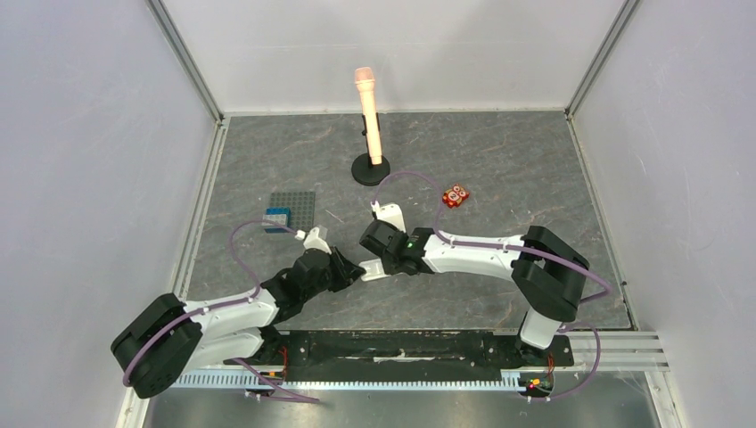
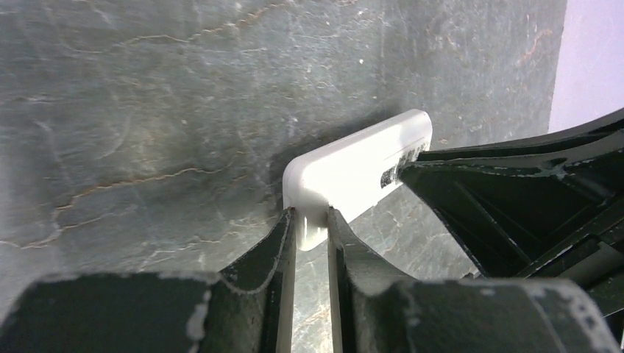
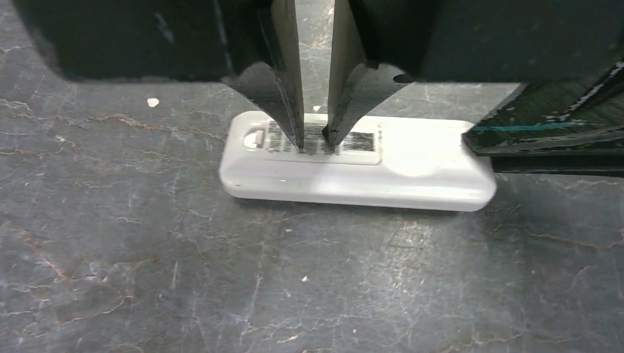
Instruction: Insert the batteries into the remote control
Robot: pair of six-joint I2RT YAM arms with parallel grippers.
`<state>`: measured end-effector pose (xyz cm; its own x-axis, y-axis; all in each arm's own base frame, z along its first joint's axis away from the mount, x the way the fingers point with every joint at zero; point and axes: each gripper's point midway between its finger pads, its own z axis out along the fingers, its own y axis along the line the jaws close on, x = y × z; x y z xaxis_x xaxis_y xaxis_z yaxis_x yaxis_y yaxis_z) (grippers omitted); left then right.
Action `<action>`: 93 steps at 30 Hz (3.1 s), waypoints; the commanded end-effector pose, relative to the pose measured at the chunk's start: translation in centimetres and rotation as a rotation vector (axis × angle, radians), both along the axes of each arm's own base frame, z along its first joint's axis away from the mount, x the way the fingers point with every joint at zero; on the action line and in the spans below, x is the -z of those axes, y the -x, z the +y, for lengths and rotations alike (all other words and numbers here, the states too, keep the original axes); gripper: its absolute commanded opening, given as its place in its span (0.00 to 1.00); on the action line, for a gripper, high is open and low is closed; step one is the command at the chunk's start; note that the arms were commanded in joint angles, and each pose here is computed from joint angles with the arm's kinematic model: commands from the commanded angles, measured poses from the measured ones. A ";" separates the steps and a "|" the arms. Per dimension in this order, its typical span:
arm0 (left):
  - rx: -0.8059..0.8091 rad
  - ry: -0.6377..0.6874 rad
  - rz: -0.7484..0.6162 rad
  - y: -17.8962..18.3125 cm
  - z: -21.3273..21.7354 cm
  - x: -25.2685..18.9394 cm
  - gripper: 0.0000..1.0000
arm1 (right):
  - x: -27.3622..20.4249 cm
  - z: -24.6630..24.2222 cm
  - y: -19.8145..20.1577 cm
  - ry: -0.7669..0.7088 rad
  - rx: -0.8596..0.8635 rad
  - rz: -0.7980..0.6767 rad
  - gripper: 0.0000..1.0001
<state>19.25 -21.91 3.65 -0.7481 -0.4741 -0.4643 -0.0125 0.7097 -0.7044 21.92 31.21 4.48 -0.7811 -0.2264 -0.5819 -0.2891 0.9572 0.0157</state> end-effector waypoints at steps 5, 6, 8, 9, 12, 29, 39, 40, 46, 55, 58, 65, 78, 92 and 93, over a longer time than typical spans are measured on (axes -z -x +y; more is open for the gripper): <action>0.054 0.031 -0.023 -0.6 -2.2 -2.2 0.23 | -1.9 0.9 0.7 -0.019 -0.035 0.049 0.24; 0.053 0.027 -0.020 -0.6 -2.2 -2.0 0.23 | -1.8 0.7 0.6 -0.012 -0.035 0.048 0.25; 0.050 0.021 -0.012 -0.7 -2.2 -1.9 0.23 | -1.6 0.2 0.5 0.015 -0.025 0.042 0.25; 0.045 0.016 -0.006 -0.7 -2.2 -1.8 0.24 | -1.6 -0.1 0.5 0.027 -0.020 0.040 0.25; 0.021 -0.020 0.030 -0.8 -1.8 -1.2 0.27 | -1.9 -0.8 0.4 0.032 -0.003 0.027 0.28; -0.009 -0.089 0.080 -0.5 -0.7 0.3 0.39 | -0.6 -2.8 -0.5 0.009 0.028 0.039 0.25; 0.017 -0.039 0.067 -0.5 -1.7 -0.5 0.46 | 0.1 -2.5 -0.6 -0.004 0.010 0.061 0.20; 0.023 -0.030 0.065 -0.5 -1.8 -0.7 0.47 | 0.2 -2.4 -0.4 -0.012 0.009 0.071 0.20; 0.047 0.011 0.063 -0.4 -2.7 -1.3 0.48 | 1.3 -2.7 0.2 -0.069 0.032 0.121 0.20; 0.046 0.004 0.075 -0.4 -2.7 -1.0 0.49 | 1.7 -3.5 -0.2 -0.037 0.036 0.119 0.22; 0.046 -0.001 0.082 -0.5 -2.8 -0.8 0.49 | 1.8 -3.9 -0.3 -0.009 0.030 0.114 0.24; 0.046 -0.010 0.090 -0.5 -2.8 -0.5 0.49 | 1.8 -4.3 -0.3 0.037 0.010 0.102 0.27; 0.048 0.013 0.089 -0.5 -3.2 -0.7 0.49 | 3.5 -3.8 1.6 -0.052 0.038 0.178 0.22; 0.127 0.089 0.074 -0.4 -5.2 -1.7 0.40 | 5.6 -2.7 5.0 -0.175 0.003 0.331 0.11; 0.137 0.102 0.071 -0.4 -5.5 -1.8 0.39 | 5.7 -2.5 5.2 -0.186 -0.004 0.342 0.10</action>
<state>19.30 -24.01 2.70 -0.8196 -0.4155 -0.3946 -0.0524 0.7401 -0.6705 22.15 28.47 3.61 -0.8400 -0.0797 -0.5366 -0.2275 0.9497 0.2151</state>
